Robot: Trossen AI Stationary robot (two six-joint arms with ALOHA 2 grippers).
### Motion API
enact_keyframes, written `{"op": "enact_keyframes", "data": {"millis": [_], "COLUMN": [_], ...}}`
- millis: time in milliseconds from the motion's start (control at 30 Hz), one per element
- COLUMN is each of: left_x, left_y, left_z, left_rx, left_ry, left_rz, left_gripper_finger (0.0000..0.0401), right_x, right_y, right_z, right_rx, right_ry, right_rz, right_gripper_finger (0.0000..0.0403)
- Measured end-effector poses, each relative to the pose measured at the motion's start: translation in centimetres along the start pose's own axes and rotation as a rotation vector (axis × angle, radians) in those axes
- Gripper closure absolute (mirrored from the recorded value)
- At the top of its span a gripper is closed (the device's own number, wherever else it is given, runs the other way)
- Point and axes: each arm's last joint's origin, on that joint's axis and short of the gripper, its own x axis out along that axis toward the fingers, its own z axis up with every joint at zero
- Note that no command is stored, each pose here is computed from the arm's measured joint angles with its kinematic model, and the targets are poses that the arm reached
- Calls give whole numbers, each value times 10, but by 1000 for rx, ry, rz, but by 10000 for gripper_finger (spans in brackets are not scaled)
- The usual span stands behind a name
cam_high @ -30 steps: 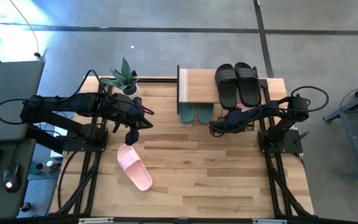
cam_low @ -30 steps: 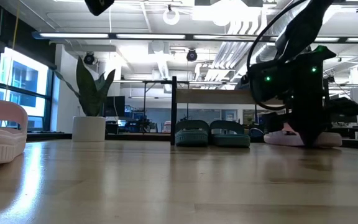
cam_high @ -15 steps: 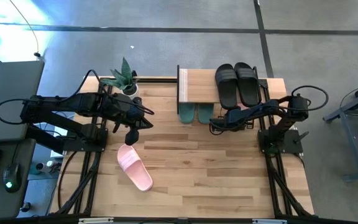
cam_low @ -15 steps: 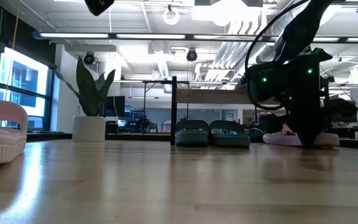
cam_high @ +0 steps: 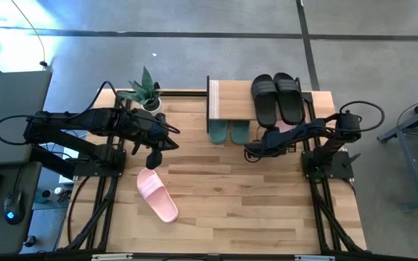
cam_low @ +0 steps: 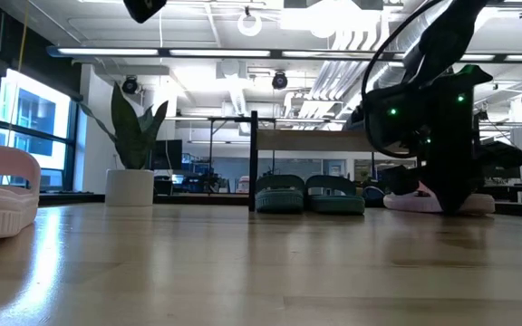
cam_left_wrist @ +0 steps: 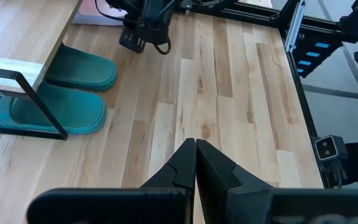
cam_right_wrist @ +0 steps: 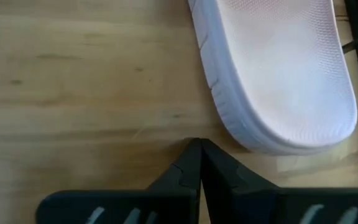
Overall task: Pick and place slides into the shelf
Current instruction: Move the pink slipper under the shelf
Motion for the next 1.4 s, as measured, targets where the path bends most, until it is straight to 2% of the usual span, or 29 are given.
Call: {"op": "enact_keyframes", "data": {"millis": [233, 333, 500, 667, 733, 900, 1033, 1200, 1400], "left_x": [0, 0, -2, -3, -4, -15, -21, -8, 33], "left_y": [0, -3, -12, -31, -41, -70, -95, -122, -160], "left_z": [0, 1, 9, 10, 8, 2, -1, -7, -15], "left_rx": [0, -26, -116, -89, -70, -4, 30, 55, 38], "left_ry": [2, 1, -52, -82, -92, -111, -91, 69, 323], "left_rz": [-9, -84, -279, -317, -280, -67, 70, 205, 305], "left_gripper_finger": [400, 400, 400, 400, 400, 400, 400, 401, 401], "right_x": [-19, -38, -78, -114, -124, -138, -144, -161, -178], "right_y": [8, 15, 29, 37, 38, 35, 30, 10, -27], "right_z": [-13, -18, -26, -31, -32, -38, -48, -55, -53], "right_rx": [-93, -191, -339, -439, -467, -510, -539, -568, -643], "right_ry": [-29, -80, -205, -358, -388, -413, -380, -384, -403], "right_rz": [64, 111, 218, 300, 314, 335, 378, 488, 614], "right_gripper_finger": [403, 403, 403, 403, 403, 403, 403, 403, 403]}}
